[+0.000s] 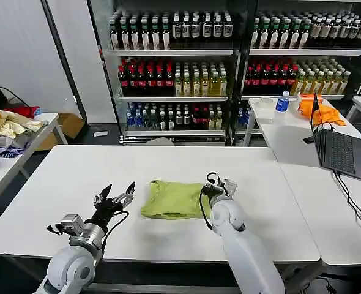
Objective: Fold and organize the clothes.
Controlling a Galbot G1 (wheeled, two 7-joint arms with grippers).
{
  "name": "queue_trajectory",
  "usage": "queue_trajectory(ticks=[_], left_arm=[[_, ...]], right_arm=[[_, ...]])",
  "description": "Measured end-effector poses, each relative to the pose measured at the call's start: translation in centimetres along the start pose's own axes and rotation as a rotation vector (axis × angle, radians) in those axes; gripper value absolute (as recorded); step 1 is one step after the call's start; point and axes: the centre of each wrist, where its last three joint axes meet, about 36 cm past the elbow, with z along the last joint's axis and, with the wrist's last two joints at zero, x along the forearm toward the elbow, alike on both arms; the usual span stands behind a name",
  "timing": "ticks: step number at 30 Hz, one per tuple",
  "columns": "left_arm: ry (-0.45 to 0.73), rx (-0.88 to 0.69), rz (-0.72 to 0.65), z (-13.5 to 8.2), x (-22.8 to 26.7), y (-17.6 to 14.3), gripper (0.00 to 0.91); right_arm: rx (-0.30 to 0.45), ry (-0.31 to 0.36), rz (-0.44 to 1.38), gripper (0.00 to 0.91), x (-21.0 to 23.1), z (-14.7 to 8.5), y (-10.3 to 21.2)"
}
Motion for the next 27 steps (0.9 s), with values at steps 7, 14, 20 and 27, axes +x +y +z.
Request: queue_trajectory(ticks=[7,14,20,27], left_arm=[[-0.002,-0.004,0.003,0.0,0.1,-0.1,0.907],[-0.004,-0.015,0.004,-0.2,0.4,0.0,0.907],[-0.007,-0.025,0.005,-0.2,0.7,-0.1,0.907],[-0.016,-0.030,0.003,-0.3,1.3,-0.3,0.907]], right_arm=[[0.063,-0.028,0.003,0.000,-1.9,-1.4,0.3],[0.162,-0.060,-0.004,0.907,-2.6,-1.5,-0.2],[0.278,-0.172,0.004,0.907,-0.9,-0.5,-1.4],[0.368,-0.364,0.031,0.907,3.0,2.2,-4.7]])
